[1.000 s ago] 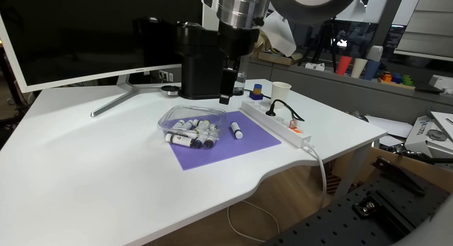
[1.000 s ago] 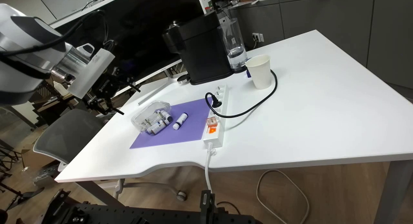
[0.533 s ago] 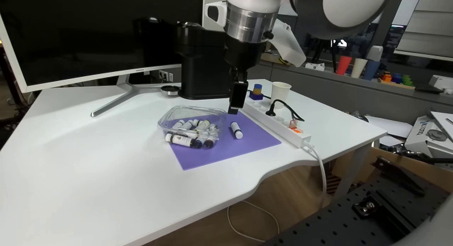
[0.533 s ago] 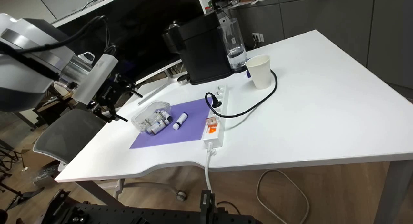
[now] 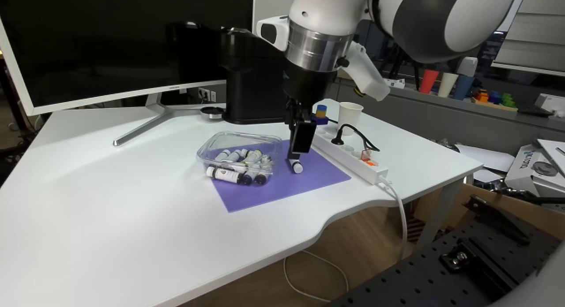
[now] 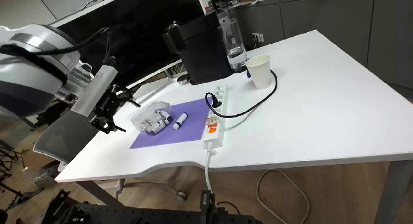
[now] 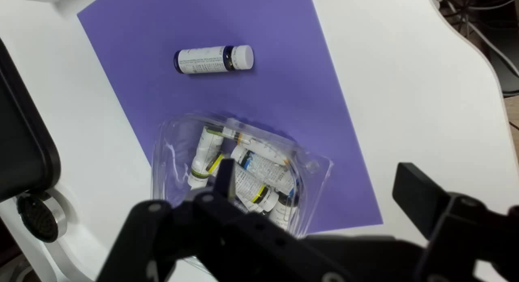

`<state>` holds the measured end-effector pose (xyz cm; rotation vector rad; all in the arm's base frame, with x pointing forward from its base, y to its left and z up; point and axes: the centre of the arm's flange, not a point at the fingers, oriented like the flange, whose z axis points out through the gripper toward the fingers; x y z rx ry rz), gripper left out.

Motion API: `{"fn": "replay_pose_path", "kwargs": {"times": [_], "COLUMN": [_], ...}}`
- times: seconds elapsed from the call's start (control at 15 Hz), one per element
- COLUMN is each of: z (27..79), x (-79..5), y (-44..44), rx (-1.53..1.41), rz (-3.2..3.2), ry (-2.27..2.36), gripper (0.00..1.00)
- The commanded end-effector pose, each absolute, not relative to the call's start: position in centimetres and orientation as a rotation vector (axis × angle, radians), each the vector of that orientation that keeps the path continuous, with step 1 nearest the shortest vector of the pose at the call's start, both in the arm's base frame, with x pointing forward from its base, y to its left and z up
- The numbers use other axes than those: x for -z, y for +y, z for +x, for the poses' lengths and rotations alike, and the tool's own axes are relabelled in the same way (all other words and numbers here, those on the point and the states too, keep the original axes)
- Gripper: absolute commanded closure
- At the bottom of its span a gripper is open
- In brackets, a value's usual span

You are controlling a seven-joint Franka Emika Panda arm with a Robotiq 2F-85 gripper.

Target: Open the lid of the container

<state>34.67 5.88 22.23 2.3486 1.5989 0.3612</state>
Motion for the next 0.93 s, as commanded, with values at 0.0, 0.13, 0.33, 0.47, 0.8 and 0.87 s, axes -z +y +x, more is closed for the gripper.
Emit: {"fn": "replay_pose_path", "kwargs": {"times": [0.0, 0.13, 0.33, 0.47, 0.8, 0.87], "z": [34.5, 34.4, 34.6, 35.0, 36.4, 36.6], "x": [-22.2, -22.4, -21.8, -20.5, -19.1, -18.9], "y": [6.0, 6.0, 5.9, 5.7, 6.2, 6.5], "rx": [-0.371, -0.383, -0.381, -0.376, -0.417, -0.419], "rz": [2.344, 2.34, 2.337, 2.338, 2.28, 2.266], "ry": [1.6, 1.591, 1.572, 1.552, 1.569, 1.58], "gripper": [0.0, 0.0, 0.0, 0.0, 0.0, 0.0]}}
